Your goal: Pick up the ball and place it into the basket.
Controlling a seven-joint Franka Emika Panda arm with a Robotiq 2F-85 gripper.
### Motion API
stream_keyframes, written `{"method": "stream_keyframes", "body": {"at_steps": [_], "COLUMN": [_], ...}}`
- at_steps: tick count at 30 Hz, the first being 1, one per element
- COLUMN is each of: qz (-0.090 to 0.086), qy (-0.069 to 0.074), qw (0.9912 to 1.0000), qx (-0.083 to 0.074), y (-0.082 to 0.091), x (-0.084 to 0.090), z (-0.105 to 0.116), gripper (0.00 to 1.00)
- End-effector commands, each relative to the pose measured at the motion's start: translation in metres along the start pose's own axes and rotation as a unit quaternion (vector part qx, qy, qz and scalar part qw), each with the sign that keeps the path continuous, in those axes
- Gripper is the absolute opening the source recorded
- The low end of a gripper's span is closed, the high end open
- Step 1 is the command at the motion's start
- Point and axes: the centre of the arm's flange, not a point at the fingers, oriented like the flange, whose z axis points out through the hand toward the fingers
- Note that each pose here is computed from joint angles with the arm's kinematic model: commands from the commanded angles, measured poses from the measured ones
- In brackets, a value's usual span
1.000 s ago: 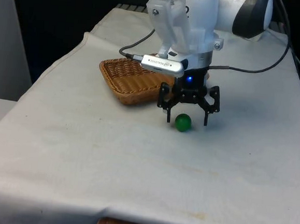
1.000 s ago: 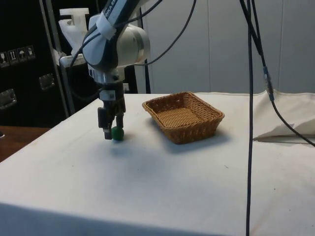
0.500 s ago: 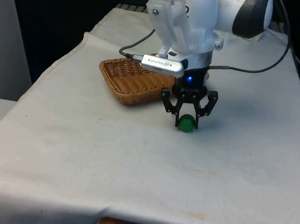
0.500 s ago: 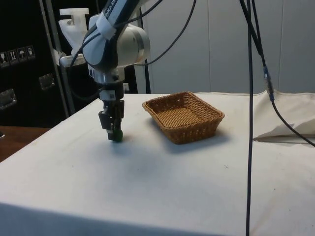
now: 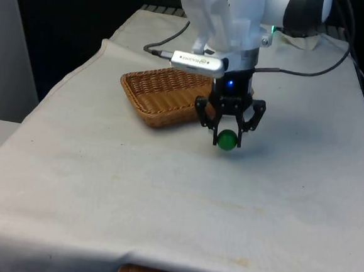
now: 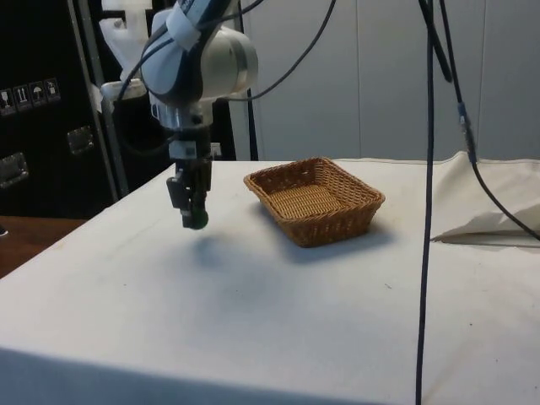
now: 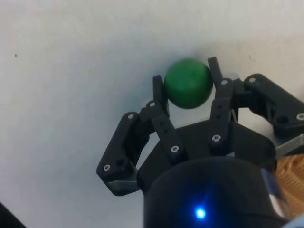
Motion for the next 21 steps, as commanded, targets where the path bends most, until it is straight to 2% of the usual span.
{"method": "stream_keyframes", "body": {"at_steps": [1,3,4,5,12,14,15,20,21], "qz": [0.003,0.005,0.003,0.006,0.018,0.016,0.020,0.026,0.024], "qy": [0.000,0.002,0.004,0.003,0.010,0.013,0.011,0.015,0.016], "qw": [0.99999,0.99998,0.99999,0.99997,0.99979,0.99975,0.99973,0.99953,0.99953], "qx": [-0.004,-0.003,0.001,-0.002,0.002,0.007,0.004,0.007,0.010], "y": [0.000,0.000,0.000,0.001,0.007,0.007,0.009,0.014,0.013], "x": [-0.002,-0.002,-0.001,-0.002,0.000,0.002,0.001,0.000,0.002], "z": [-0.009,-0.015,-0.011,-0.019,-0.050,-0.051,-0.057,-0.075,-0.072], "gripper": [0.00,0.00,0.00,0.00,0.00,0.00,0.00,0.00,0.00]}}
